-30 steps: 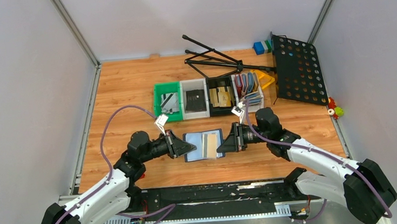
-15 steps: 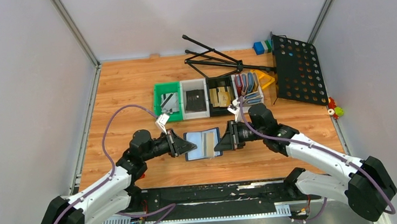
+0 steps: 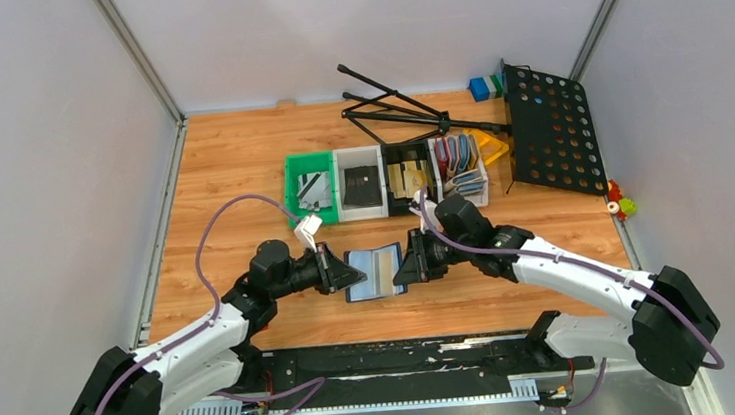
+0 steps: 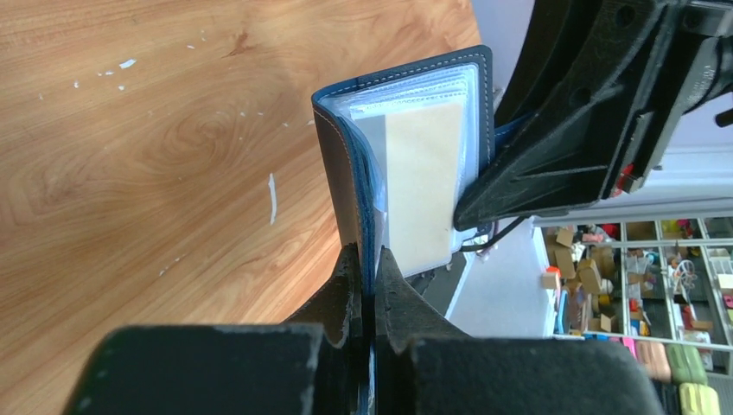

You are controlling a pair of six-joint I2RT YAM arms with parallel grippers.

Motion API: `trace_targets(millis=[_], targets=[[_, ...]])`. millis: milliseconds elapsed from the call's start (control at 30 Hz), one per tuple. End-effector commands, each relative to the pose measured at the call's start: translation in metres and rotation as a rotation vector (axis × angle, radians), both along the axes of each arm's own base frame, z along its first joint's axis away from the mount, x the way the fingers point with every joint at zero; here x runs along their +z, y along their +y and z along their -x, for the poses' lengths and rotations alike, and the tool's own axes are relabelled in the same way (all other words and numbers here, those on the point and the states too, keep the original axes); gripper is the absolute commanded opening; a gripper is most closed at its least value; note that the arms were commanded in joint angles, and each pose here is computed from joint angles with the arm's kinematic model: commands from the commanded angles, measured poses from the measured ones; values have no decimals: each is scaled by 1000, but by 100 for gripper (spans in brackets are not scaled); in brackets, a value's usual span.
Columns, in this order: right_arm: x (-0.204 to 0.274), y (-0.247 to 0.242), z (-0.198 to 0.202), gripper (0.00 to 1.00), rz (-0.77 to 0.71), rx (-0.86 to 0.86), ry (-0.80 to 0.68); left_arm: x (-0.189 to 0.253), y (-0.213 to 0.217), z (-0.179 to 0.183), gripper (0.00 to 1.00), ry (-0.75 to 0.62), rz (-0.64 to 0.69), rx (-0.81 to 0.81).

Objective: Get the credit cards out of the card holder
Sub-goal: Remove the credit card from the card holder.

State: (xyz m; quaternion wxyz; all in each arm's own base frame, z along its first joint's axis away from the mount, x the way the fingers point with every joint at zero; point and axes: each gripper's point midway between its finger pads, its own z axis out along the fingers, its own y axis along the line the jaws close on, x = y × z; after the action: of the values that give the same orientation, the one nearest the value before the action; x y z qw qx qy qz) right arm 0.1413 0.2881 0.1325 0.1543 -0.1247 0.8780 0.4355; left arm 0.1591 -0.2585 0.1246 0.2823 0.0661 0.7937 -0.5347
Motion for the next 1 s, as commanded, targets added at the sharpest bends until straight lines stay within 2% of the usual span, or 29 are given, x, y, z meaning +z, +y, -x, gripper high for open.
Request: trace_targets(millis=[0,133,267,600,900,967], targets=[[17,16,-11,5,-8,3,-77,11,-6,-6,0,-68,9,-17],[14,24,-10,0,48,13,-84,2,-8,-7,0,-58,-16,-18],[13,31,-8,0,88,15,-102,-14,-5,-11,0,-38,-74,-3],[-9,36,-21,0,350,-28,-188,-63,-6,-12,0,81,-169,2],[-19,22,-27,0,425,-64,-215,-80,1,-13,0,96,-228,20],[-23,19,-26,0,429,-69,-206,-81,1,-12,3,106,-235,15]])
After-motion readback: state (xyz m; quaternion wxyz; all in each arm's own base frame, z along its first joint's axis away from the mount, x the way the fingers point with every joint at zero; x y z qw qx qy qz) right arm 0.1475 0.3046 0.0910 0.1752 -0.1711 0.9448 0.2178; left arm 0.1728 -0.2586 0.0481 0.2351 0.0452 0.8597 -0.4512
